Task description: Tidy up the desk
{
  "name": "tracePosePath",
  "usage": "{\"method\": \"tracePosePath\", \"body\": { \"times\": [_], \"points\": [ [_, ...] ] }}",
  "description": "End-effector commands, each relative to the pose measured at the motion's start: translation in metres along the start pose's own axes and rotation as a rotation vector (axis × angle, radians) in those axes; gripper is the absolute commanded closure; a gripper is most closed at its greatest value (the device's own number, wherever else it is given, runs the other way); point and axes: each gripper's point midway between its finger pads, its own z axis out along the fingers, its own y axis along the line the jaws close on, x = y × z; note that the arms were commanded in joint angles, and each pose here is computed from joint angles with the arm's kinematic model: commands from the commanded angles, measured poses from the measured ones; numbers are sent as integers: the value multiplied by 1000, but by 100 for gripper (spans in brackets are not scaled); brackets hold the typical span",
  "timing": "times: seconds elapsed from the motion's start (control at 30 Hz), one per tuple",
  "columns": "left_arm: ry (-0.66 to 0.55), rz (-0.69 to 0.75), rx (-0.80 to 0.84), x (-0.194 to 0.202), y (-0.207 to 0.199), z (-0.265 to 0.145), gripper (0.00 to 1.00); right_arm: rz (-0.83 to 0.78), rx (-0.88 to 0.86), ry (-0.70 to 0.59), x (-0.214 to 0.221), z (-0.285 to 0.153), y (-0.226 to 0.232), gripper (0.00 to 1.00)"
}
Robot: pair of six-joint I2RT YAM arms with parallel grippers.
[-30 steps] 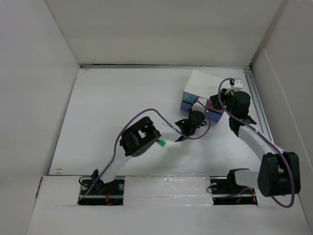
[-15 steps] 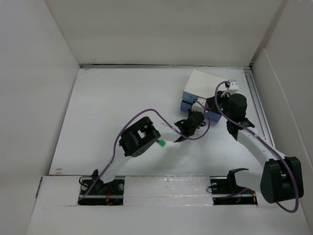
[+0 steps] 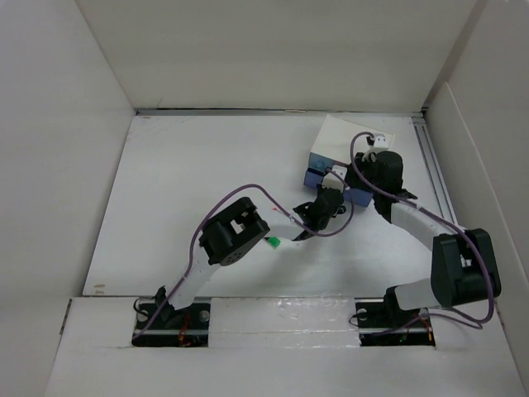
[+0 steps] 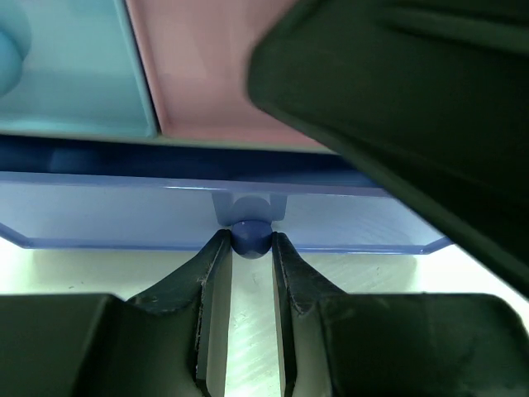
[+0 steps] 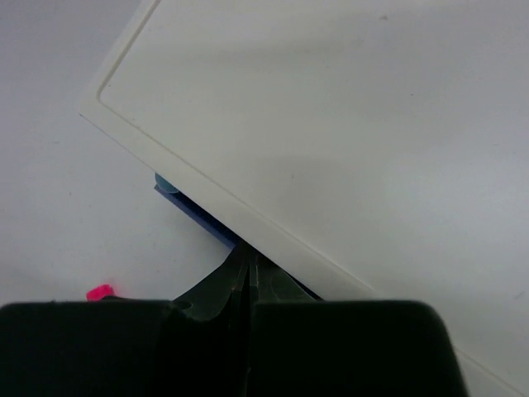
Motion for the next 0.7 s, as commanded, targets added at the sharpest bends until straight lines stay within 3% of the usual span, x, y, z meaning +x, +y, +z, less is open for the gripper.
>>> {"method": "tracePosePath", "body": {
  "times": [0.0,0.67],
  "points": [
    [-120,-74,8,-61,-6,-11,100,-14,-19,-148,-57,14,5,100],
    [-102,-40,-26,-47,3,-8,100,58,-18,-172,-79,89,-36,100]
  ]
}}
